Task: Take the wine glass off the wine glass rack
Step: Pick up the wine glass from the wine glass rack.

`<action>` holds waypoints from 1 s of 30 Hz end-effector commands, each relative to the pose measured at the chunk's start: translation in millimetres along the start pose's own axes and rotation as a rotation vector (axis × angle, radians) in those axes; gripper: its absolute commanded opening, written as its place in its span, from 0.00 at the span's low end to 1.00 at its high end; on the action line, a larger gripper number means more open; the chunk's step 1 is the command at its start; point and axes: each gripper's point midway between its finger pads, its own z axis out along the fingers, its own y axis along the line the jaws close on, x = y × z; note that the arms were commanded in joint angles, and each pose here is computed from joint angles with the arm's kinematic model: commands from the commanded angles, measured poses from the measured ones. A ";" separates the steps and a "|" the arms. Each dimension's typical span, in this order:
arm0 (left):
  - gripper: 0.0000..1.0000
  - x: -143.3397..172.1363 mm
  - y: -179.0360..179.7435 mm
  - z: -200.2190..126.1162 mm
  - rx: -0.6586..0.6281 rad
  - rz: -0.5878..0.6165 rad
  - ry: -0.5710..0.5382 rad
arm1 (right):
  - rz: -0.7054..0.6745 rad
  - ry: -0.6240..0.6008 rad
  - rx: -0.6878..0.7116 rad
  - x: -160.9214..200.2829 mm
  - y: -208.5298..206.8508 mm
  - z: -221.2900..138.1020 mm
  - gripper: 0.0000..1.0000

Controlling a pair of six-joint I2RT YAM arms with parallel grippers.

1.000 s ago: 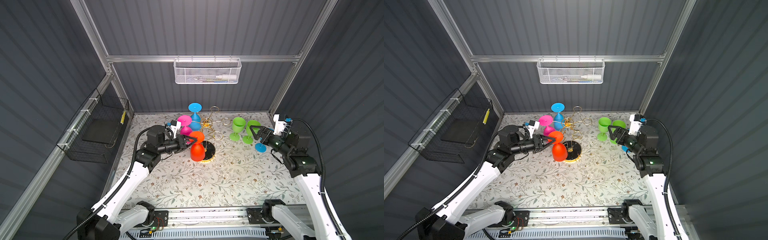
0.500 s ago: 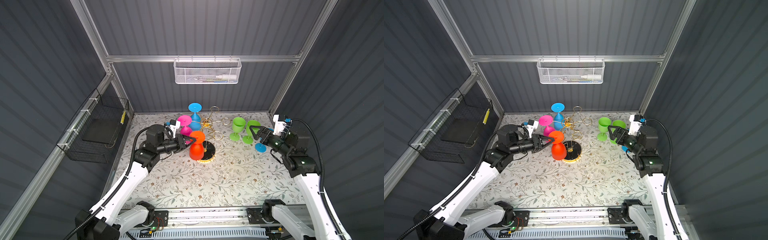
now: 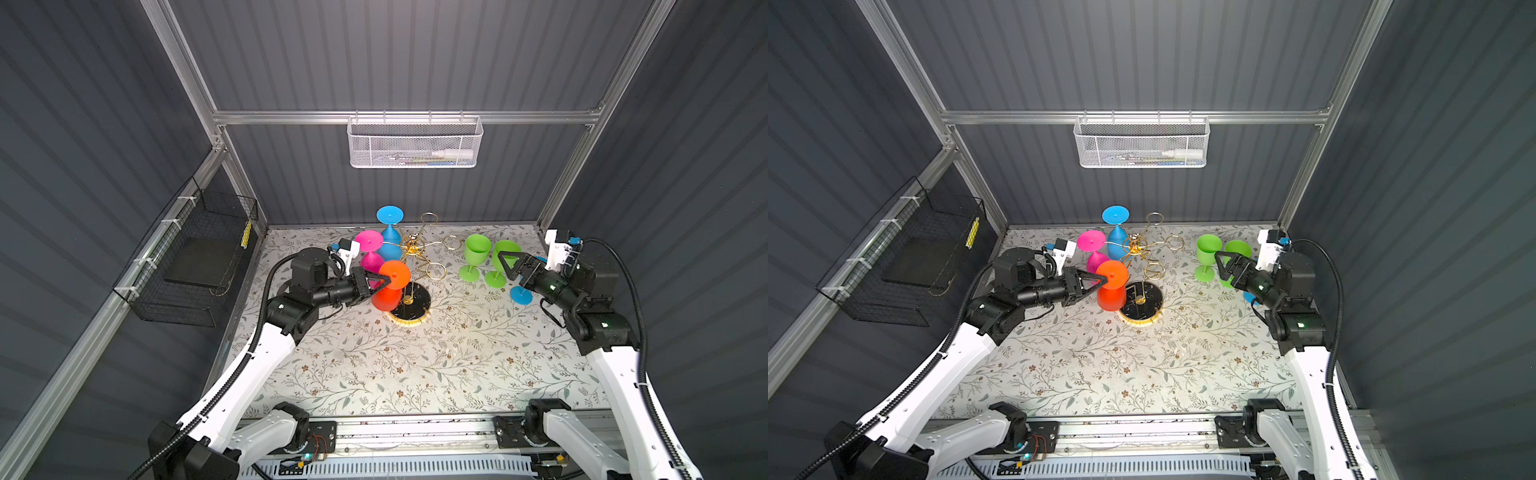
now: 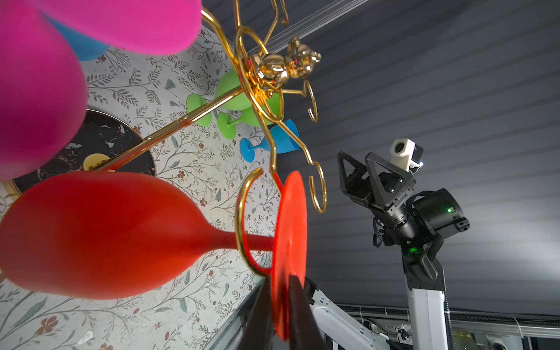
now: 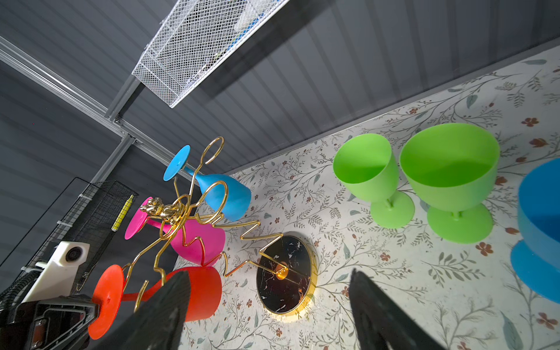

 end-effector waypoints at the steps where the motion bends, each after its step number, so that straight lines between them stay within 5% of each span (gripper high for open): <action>1: 0.12 -2.8 -14.5 -7.4 0.012 0.037 -0.011 | 0.000 0.000 -0.024 1.0 3.1 2.3 0.84; 14: 0.00 -4.9 -30.0 -13.4 0.032 0.038 -0.004 | 0.005 0.000 -0.031 1.9 2.7 3.7 0.84; 30: 0.00 -12.8 -37.9 -20.3 0.020 0.040 -0.033 | 0.003 -0.002 -0.034 3.0 4.2 0.5 0.85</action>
